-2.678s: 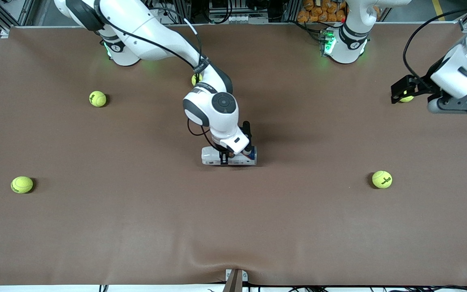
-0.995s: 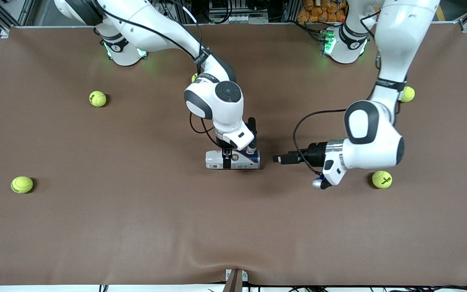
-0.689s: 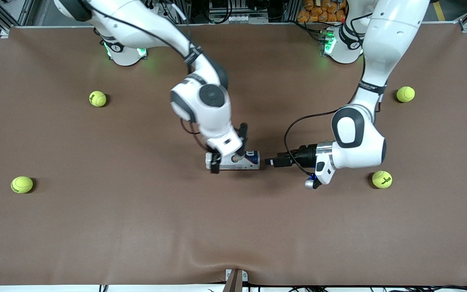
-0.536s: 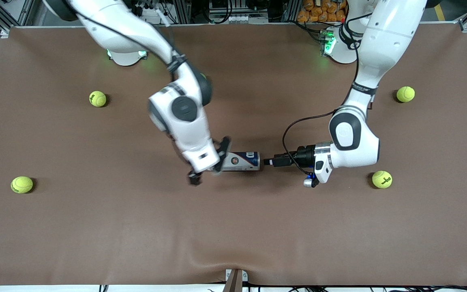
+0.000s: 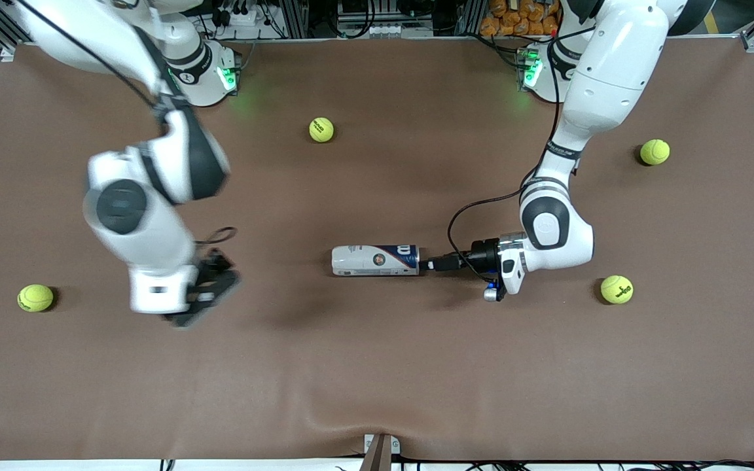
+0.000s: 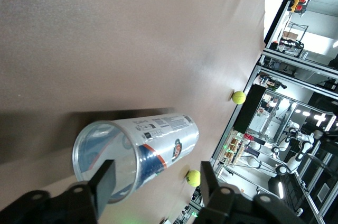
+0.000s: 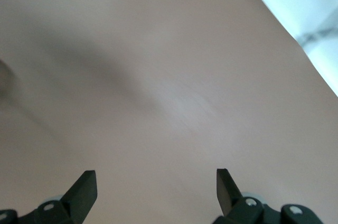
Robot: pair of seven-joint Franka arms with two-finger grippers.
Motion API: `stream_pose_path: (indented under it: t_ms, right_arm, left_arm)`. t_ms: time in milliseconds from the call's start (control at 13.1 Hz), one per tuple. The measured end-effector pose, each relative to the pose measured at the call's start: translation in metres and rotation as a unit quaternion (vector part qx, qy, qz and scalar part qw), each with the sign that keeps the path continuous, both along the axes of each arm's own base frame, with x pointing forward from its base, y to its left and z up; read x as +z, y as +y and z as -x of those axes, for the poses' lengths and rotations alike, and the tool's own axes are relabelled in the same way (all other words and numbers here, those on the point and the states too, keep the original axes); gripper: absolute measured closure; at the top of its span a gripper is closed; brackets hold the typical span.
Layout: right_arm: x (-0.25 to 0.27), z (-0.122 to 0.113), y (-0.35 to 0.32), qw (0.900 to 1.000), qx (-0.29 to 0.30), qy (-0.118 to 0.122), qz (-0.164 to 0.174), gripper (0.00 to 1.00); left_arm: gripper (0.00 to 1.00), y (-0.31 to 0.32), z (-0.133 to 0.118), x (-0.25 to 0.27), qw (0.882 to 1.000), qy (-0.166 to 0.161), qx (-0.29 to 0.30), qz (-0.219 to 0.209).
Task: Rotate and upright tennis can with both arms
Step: 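Grasp the can end with the left gripper while the right gripper releases, then lift the can end with the left gripper, tilting it upright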
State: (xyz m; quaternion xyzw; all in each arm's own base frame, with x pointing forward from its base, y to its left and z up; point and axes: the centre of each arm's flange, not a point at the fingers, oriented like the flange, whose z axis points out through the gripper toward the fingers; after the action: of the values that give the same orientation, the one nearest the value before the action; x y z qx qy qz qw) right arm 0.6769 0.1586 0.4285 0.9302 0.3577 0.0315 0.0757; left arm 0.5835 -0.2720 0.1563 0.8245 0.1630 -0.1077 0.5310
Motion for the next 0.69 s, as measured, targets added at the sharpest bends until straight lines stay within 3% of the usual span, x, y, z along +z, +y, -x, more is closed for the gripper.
stream_pose_path:
  t_ms: [230, 306, 383, 459, 689]
  right_arm:
    - [0.034, 0.009, -0.098, 0.996, -0.091, 0.027, 0.003, 0.0]
    - [0.046, 0.016, -0.12, 0.991, -0.126, 0.037, -0.004, 0.0]
    - [0.059, 0.024, -0.135, 0.986, -0.161, 0.045, -0.012, 0.0]
    - [0.072, 0.033, -0.143, 0.979, -0.193, 0.053, -0.025, 0.0]
    - [0.111, 0.056, -0.153, 0.966, -0.246, 0.061, -0.049, 0.0]
  left_arm:
    - [0.32, -0.009, 0.006, -0.012, 1.0, 0.008, 0.007, 0.009]
    - [0.33, -0.014, 0.01, -0.016, 1.0, 0.01, 0.008, 0.012]
    - [0.41, -0.018, 0.013, -0.02, 1.0, 0.012, 0.007, 0.013]
    - [0.41, -0.021, 0.016, -0.024, 1.0, 0.015, 0.005, 0.012]
    - [0.74, -0.025, 0.016, -0.029, 1.0, 0.018, 0.006, 0.016]
